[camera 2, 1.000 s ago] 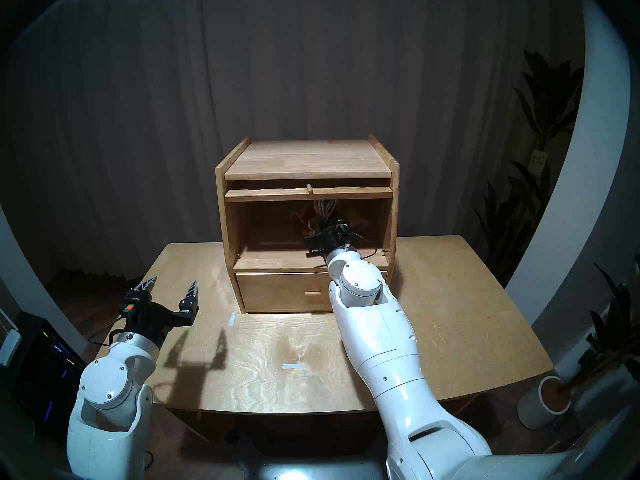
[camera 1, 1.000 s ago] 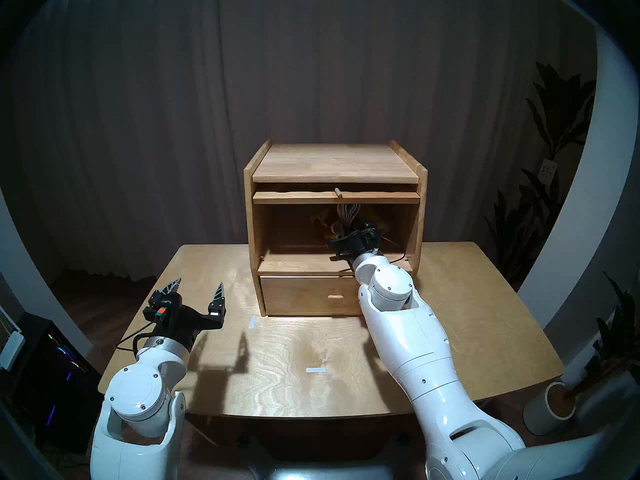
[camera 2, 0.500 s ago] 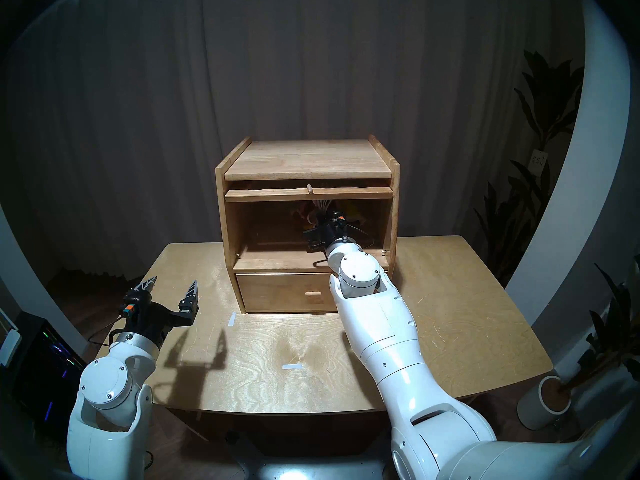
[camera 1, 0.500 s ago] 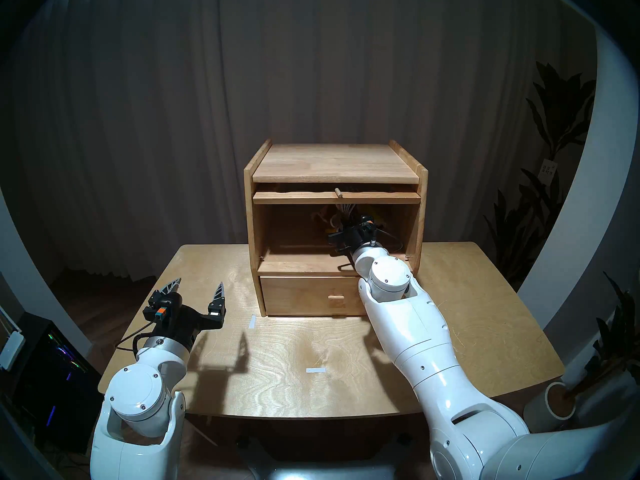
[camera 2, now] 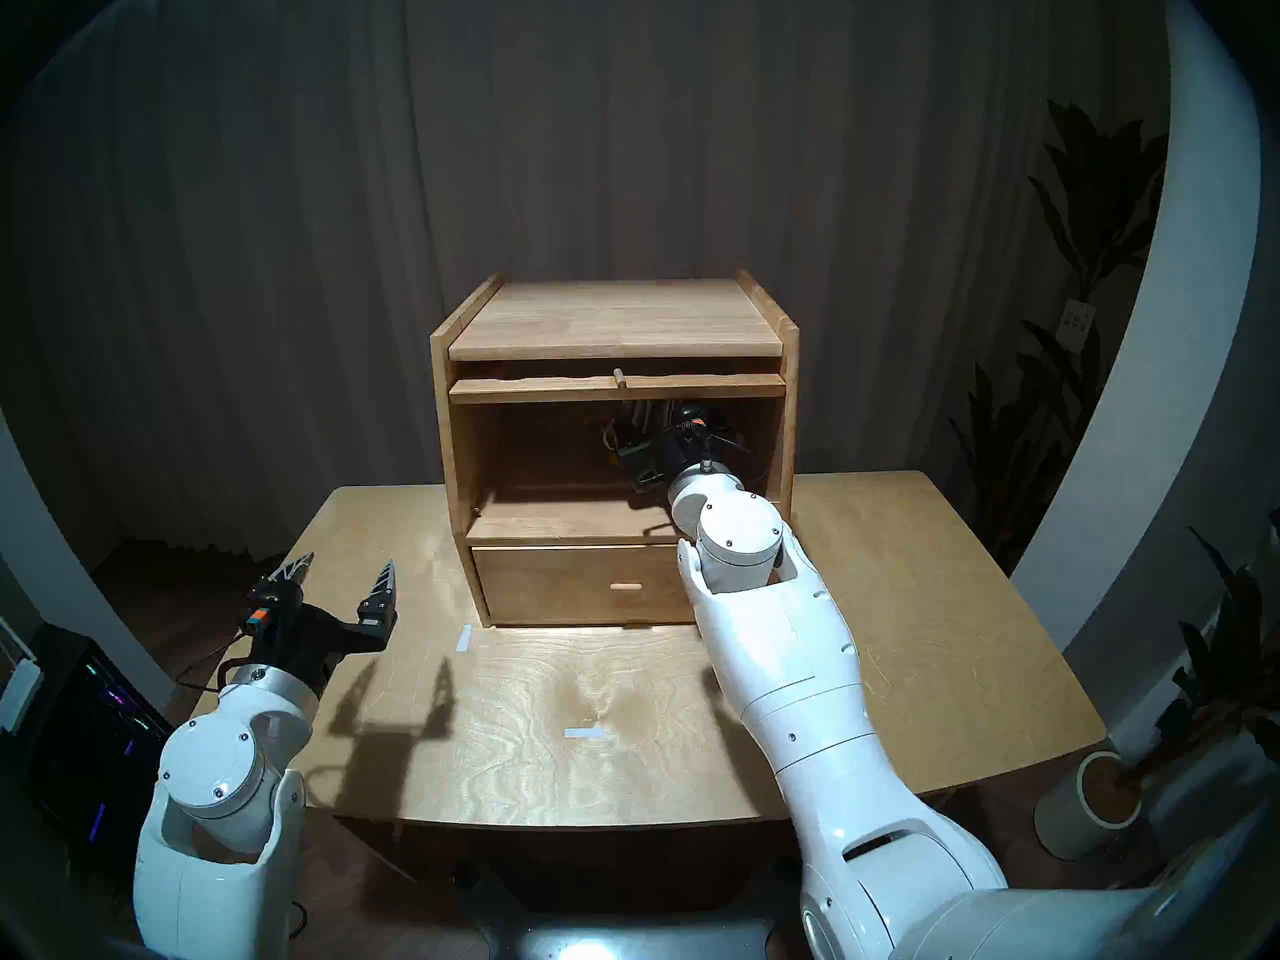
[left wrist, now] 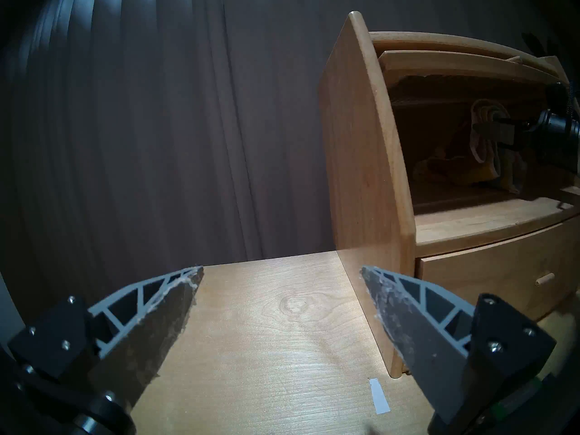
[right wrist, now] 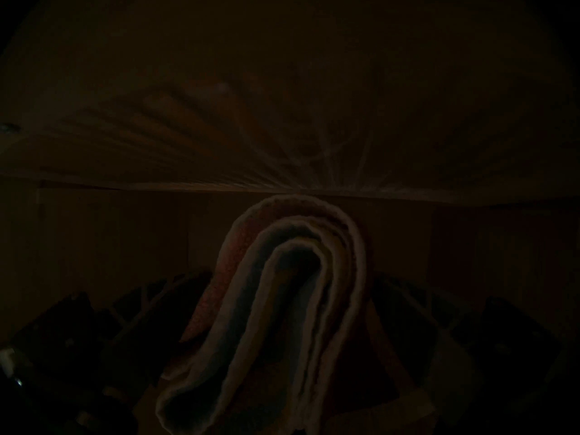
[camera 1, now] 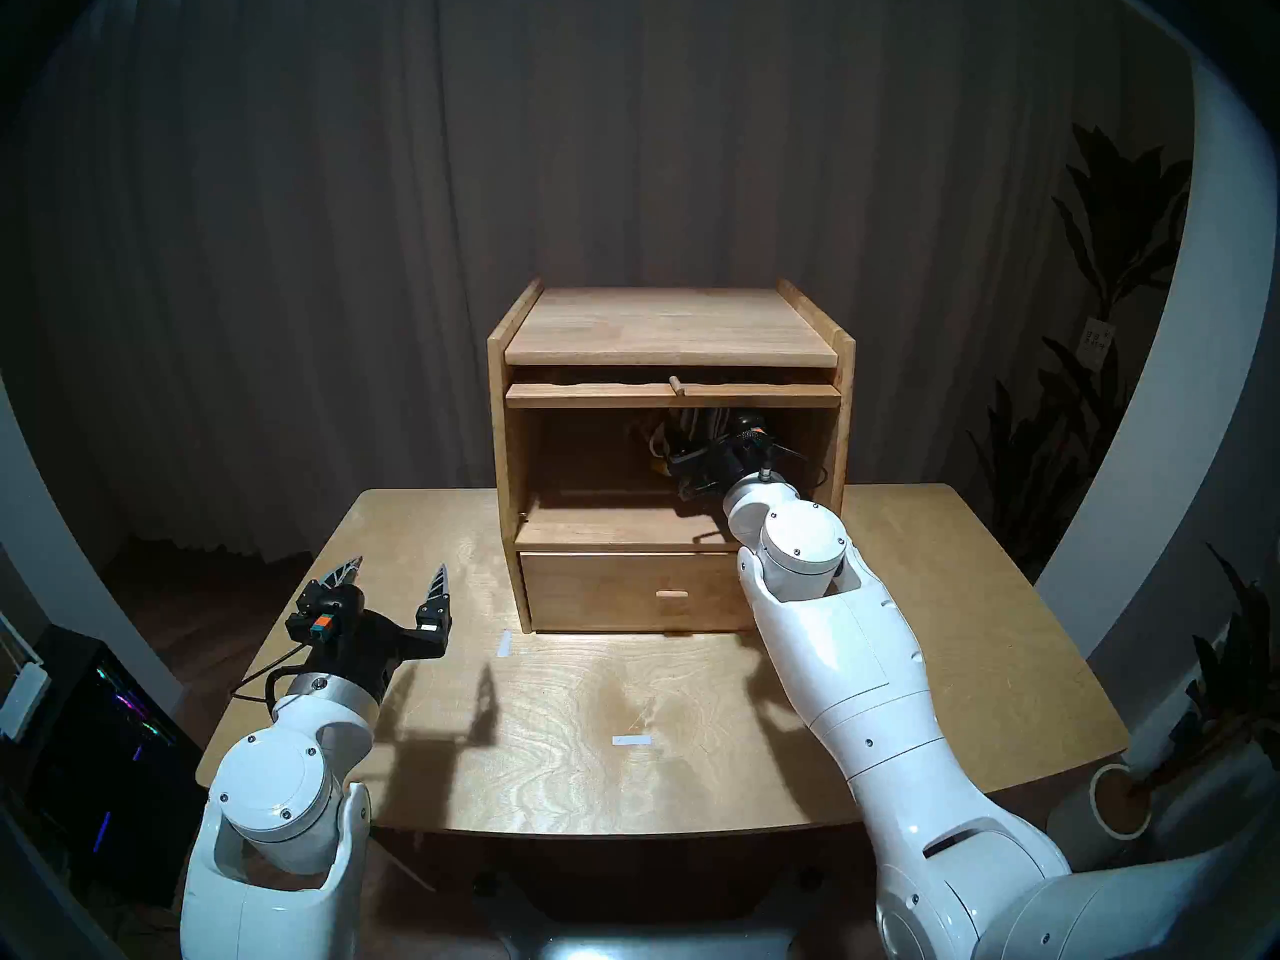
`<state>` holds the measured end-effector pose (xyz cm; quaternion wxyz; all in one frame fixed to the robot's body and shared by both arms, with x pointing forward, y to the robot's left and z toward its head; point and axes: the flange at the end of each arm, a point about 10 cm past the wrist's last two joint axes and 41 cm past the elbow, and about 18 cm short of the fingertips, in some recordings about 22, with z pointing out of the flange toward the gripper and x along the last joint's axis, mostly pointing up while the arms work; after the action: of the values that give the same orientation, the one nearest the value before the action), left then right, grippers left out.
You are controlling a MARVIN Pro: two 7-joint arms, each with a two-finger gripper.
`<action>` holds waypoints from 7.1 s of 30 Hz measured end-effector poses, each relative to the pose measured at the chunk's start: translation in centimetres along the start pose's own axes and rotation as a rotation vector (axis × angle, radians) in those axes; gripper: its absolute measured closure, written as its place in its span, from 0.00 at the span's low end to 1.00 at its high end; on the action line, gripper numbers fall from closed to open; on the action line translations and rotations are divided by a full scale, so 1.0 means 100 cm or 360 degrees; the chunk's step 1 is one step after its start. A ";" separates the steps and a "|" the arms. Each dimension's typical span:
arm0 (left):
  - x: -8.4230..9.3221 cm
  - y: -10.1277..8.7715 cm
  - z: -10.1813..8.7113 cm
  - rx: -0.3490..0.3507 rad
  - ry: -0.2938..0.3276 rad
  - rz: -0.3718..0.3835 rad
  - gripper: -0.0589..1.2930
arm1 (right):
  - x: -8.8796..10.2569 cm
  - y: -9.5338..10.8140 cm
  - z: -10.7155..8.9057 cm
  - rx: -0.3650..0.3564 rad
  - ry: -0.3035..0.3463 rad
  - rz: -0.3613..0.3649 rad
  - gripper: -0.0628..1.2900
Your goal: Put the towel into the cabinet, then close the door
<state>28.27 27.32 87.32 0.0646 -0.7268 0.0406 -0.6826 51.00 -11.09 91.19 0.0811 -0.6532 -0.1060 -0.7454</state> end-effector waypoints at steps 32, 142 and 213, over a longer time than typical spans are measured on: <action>-0.002 0.000 0.000 0.0001 -0.0007 0.0000 0.03 | 0.011 0.003 -0.091 0.0159 0.0014 -0.0019 0.03; 0.131 0.052 -0.012 -0.0256 0.0735 0.0726 0.03 | -0.053 0.188 -0.146 -0.0620 -0.0250 -0.0209 0.03; 0.124 0.152 0.082 0.0259 0.0216 0.2222 0.03 | -0.048 0.197 -0.129 -0.0568 -0.0219 -0.0468 0.03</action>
<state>37.70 10.79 96.79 0.5389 -0.4797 0.4500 -0.5263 44.42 -33.55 85.84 -0.1525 -0.6839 -0.0720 -0.7098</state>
